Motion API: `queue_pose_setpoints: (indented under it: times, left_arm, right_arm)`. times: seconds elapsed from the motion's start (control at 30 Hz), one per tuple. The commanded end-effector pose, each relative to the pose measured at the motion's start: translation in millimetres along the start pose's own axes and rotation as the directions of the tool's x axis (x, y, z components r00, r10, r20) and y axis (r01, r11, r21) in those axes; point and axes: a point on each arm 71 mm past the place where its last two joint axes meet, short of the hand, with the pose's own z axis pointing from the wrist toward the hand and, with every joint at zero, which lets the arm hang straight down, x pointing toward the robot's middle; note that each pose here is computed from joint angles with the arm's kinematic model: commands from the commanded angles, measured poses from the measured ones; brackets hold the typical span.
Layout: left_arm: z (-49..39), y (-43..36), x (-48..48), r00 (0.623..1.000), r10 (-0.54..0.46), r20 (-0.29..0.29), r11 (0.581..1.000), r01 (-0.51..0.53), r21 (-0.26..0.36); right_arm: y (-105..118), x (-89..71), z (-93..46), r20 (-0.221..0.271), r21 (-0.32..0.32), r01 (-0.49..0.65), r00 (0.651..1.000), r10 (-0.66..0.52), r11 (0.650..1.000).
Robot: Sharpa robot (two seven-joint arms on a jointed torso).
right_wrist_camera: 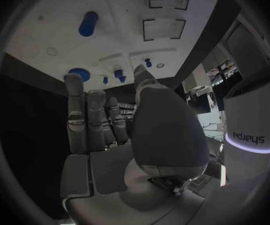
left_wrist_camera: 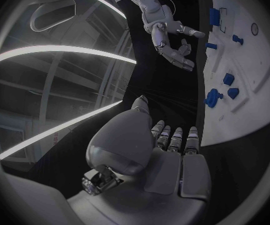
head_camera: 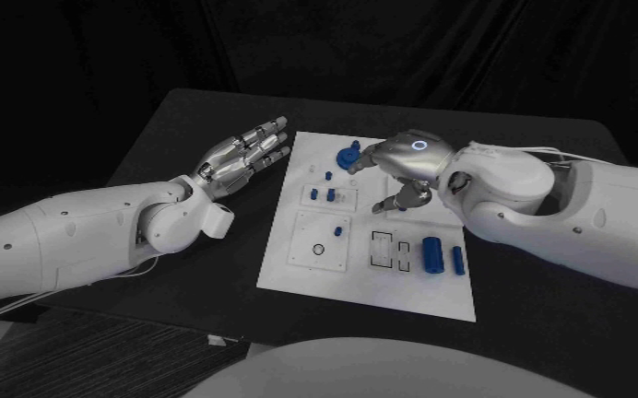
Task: Assemble the parts on the task board
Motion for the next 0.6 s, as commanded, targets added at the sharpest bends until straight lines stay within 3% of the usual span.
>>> queue_pose_setpoints:
  times: [0.03, 0.27, 0.6]
  left_arm:
    - [0.3, -0.6, 1.4, 1.0, -0.006, -0.006, 1.0, 0.006, 0.014]
    - [0.7, -0.5, 1.8, 1.0, -0.006, -0.007, 1.0, 0.006, 0.015]
    - [1.1, -0.2, 2.2, 1.0, -0.008, -0.009, 1.0, 0.008, 0.015]
  right_arm:
    - [-14, -14.4, -10.2, 0.161, 0.011, -0.184, 0.97, 0.18, 0.983]
    - [-43, -14.0, -28.4, 0.174, 0.103, -0.219, 0.964, 0.199, 0.97]
    - [-67, 5.5, -45.1, 0.071, 0.222, -0.157, 0.987, 0.144, 0.962]
